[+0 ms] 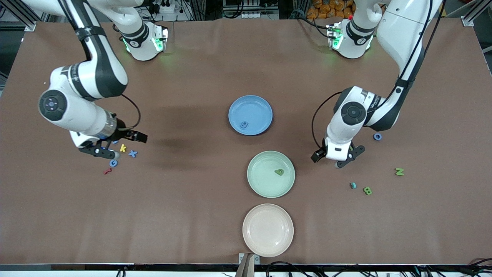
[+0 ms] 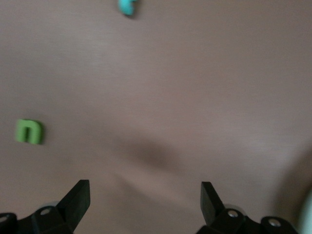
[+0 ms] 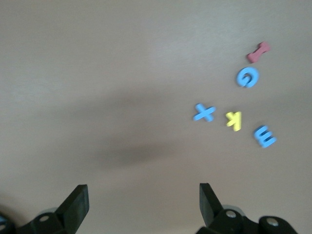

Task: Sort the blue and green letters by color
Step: 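Move the right gripper to the blue X while the left reaches the green n, then grasp the blue X with the right gripper while the left grasps the n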

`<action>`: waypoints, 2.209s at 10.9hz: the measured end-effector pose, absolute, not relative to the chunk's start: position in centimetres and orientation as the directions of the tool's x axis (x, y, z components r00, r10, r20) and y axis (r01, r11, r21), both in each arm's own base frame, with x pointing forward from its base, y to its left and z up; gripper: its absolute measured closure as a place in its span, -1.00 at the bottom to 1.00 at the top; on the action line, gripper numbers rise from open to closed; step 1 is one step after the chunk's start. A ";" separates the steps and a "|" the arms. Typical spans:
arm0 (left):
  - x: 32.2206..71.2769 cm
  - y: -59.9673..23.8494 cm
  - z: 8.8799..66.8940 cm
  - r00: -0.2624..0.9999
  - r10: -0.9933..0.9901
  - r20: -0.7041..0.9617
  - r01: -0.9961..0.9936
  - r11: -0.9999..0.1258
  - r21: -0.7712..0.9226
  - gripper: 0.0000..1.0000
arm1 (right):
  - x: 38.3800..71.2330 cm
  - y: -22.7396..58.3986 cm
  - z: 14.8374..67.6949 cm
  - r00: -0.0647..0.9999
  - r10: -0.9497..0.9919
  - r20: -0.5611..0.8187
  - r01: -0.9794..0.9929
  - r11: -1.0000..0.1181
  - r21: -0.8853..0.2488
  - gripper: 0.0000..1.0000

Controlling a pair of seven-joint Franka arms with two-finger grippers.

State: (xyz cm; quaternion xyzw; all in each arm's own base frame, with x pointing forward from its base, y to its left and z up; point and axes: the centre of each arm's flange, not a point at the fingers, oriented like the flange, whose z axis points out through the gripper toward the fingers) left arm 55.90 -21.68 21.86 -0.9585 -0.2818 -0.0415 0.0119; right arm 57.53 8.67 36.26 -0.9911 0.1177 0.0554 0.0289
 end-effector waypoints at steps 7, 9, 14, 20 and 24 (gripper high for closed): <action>53.1 -10.5 18.6 0.915 0.389 0.104 0.393 -0.919 -0.030 -1.00 | 54.8 0.3 29.5 0.987 -0.158 0.007 -0.157 -0.986 -0.060 -0.94; 53.0 -9.6 18.8 0.923 0.374 0.089 0.377 -0.926 -0.012 -1.00 | 55.1 0.0 27.1 0.988 -0.150 0.020 -0.149 -0.987 -0.058 -0.90; 52.1 -9.9 18.0 0.936 0.347 0.064 0.349 -0.937 -0.018 -1.00 | 54.9 -0.3 22.0 0.959 -0.283 -0.029 -0.285 -0.956 -0.065 -0.67; 52.1 -8.4 16.6 0.943 0.331 0.036 0.331 -0.943 -0.019 -1.00 | 55.0 0.9 19.1 0.936 -0.347 -0.050 -0.350 -0.935 -0.056 -0.45; 52.7 -8.7 17.1 0.943 0.329 0.049 0.330 -0.944 -0.011 -0.37 | 56.0 0.1 18.4 0.939 -0.341 -0.042 -0.342 -0.939 -0.040 -0.39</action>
